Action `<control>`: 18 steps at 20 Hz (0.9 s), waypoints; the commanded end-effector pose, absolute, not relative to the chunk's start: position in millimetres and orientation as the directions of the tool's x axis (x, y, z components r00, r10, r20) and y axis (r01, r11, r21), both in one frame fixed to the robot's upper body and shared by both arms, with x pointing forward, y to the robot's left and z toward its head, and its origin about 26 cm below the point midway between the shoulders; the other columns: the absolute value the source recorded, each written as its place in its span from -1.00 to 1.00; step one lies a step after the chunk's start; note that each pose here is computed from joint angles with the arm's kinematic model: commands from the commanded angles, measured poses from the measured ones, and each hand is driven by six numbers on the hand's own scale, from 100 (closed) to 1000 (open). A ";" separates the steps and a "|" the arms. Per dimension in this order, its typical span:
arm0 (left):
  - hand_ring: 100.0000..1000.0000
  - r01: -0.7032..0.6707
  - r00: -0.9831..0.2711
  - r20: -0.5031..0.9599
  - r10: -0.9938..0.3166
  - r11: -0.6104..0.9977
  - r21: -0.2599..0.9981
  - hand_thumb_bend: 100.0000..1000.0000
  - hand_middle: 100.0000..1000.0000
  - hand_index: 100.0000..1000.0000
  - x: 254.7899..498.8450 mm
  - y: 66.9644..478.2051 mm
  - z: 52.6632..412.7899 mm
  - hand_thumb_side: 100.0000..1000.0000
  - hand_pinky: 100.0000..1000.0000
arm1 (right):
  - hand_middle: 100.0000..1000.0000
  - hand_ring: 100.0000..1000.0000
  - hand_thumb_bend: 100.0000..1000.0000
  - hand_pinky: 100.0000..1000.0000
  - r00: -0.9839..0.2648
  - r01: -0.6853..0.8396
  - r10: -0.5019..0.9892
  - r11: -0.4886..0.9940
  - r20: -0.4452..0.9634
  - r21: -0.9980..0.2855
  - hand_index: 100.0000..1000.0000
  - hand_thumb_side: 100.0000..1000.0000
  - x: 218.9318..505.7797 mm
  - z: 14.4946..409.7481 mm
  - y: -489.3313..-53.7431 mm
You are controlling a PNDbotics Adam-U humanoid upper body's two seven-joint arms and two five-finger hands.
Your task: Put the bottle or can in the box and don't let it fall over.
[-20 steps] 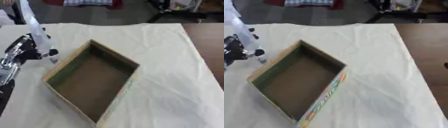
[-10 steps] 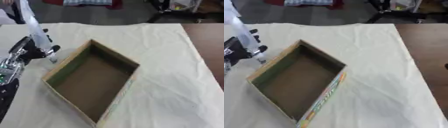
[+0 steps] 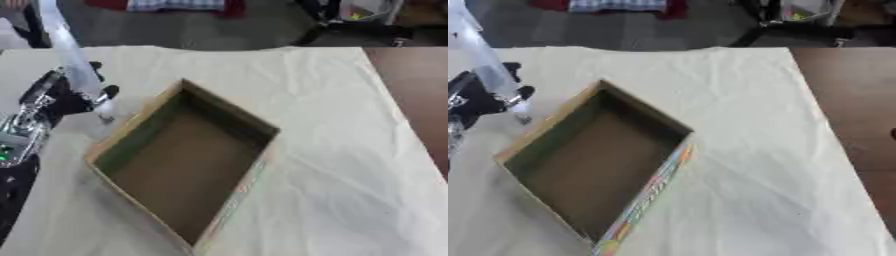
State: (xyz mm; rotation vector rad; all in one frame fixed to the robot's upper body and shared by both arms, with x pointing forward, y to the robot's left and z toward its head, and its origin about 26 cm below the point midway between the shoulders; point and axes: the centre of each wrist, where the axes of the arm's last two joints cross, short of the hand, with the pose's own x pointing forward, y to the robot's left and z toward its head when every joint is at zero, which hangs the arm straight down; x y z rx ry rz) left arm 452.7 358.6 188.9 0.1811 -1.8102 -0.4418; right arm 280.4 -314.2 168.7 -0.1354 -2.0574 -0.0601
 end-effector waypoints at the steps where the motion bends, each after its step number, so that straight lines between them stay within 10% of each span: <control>1: 0.82 0.063 -0.287 0.884 -0.370 0.913 0.402 -0.22 0.51 -0.60 453.2 364.6 197.1 -1.00 1.00 | 1.00 1.00 -1.00 0.94 -0.489 0.124 0.084 0.992 0.868 -0.026 0.59 -0.05 277.7 177.0 -315.1; 18: 0.60 0.128 -0.292 0.910 -0.296 0.930 0.344 -0.51 0.15 -0.89 448.9 370.4 219.7 -1.00 1.00 | 1.00 1.00 -1.00 0.94 -0.483 0.131 0.089 0.991 0.871 -0.028 0.59 -0.07 276.8 177.7 -318.1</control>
